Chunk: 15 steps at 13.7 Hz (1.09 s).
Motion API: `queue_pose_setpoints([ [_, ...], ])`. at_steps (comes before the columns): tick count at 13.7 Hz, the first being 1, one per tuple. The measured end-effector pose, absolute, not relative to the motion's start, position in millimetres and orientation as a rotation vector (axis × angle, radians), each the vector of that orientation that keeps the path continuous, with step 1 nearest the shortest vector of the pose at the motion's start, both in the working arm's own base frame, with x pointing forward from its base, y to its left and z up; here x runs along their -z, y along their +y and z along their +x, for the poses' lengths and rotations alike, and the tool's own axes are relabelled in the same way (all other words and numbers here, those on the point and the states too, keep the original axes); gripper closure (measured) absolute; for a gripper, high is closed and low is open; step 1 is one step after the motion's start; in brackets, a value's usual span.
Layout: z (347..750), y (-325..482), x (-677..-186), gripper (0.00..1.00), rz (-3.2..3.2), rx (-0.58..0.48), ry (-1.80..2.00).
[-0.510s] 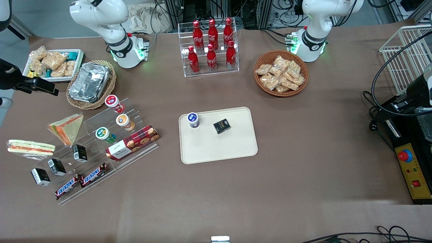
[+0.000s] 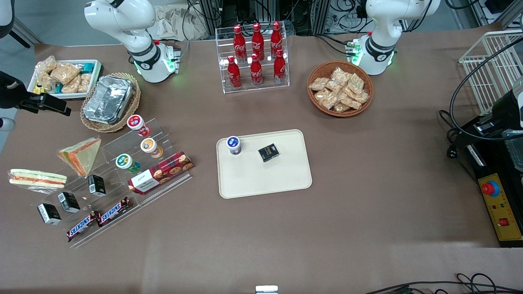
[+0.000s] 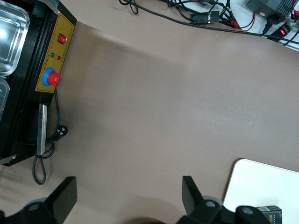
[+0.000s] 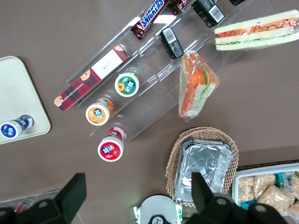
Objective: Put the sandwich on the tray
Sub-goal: 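Move the right gripper down toward the wrapped sandwich on the acrylic display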
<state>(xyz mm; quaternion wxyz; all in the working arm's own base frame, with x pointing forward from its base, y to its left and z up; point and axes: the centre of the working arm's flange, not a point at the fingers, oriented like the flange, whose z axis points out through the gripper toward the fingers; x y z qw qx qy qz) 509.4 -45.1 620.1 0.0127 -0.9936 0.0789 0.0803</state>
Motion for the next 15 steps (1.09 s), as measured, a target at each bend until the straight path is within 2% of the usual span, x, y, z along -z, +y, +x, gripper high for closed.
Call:
queue_pose_setpoints([
  [6,520,-64,-616,0.0,-3.159,-0.178,0.325],
  [12,537,-147,-581,0.01,-3.018,-0.222,1.148],
  [15,555,-181,-554,0.01,-2.872,-0.153,1.532],
])
